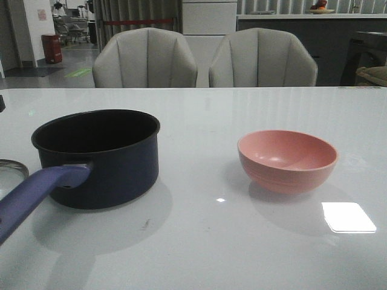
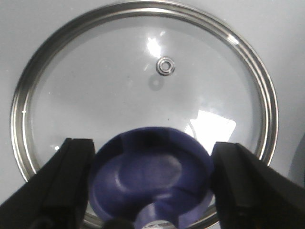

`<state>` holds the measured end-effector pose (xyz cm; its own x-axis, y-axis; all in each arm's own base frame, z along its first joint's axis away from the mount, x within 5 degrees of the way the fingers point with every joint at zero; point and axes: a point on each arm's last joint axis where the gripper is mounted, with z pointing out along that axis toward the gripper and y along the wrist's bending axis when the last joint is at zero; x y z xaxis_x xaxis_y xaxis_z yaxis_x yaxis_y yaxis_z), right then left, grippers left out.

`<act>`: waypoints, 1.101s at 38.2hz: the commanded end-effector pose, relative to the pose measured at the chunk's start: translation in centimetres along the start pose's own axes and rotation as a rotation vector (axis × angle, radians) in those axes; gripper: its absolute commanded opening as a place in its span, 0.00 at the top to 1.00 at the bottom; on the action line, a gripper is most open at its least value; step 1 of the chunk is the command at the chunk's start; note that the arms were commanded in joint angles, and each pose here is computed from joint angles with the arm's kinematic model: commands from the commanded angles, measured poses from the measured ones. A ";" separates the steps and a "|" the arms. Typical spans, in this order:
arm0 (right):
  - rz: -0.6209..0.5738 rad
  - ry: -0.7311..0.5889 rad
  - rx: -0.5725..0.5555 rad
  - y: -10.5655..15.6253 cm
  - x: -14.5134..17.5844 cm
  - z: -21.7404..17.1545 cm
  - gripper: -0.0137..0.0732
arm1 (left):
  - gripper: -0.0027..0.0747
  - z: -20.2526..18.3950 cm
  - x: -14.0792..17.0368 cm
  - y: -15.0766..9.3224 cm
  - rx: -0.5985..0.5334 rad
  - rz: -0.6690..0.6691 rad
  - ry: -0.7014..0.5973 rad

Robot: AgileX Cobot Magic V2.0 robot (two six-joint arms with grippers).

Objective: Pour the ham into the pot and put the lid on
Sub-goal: 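Lift the glass lid by its knob with the left gripper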

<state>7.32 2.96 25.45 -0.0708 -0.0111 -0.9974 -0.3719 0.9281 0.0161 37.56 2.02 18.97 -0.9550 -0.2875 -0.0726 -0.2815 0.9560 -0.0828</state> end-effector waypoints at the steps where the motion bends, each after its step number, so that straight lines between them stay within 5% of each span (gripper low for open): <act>1: -0.006 -0.097 0.005 0.0 -1.6 -0.1 0.66 | 0.63 -2.6 -0.3 -0.4 0.025 -0.001 -0.081; 42: -0.006 -0.097 0.005 0.0 -1.6 -0.1 0.66 | 0.63 -5.4 -0.6 -0.6 0.014 0.015 -0.091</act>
<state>7.32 2.96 25.45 -0.0708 -0.0111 -0.9974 -0.3719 0.9281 0.0161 38.02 2.13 21.19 -0.9585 -0.2760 -0.0722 -0.2709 0.9599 -0.0728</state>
